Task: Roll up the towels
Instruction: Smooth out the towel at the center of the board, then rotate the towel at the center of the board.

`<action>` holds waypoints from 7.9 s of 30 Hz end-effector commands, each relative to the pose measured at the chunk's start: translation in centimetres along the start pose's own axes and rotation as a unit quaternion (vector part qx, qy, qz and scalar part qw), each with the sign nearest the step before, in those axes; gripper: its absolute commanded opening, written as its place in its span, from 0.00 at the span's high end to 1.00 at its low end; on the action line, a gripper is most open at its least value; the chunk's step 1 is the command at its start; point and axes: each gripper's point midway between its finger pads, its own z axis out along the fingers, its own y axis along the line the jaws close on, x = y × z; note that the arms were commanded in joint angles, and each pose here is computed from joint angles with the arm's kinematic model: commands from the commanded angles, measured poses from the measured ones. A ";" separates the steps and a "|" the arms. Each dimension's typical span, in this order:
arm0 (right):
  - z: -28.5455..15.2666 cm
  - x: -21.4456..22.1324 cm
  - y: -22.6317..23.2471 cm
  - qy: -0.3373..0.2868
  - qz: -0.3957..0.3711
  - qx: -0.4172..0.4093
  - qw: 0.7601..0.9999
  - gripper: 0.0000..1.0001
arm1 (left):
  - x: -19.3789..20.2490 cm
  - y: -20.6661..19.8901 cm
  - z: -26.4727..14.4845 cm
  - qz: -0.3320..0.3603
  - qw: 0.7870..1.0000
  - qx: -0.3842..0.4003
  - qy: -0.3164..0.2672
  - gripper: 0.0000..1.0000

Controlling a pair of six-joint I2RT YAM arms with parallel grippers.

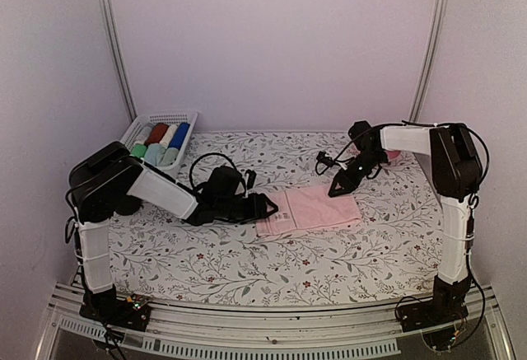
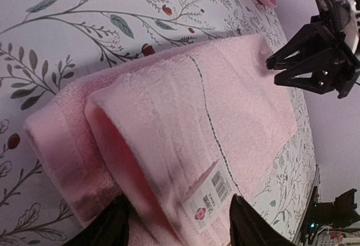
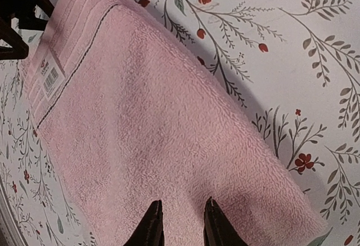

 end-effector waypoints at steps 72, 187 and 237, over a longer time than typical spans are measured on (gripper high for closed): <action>-0.8 -1.5 3.3 -0.011 -0.075 -0.006 0.997 0.59 | -3.2 -0.5 -2.8 0.044 0.995 -0.082 -0.034 1.00; 1.6 0.7 -3.6 0.024 -0.046 0.200 0.979 0.93 | -5.4 8.7 0.5 0.157 0.949 -0.272 -0.028 0.62; 5.7 11.7 14.2 0.232 -0.265 -0.090 0.932 0.89 | -10.7 2.0 -9.1 0.171 0.938 -0.262 -0.150 0.03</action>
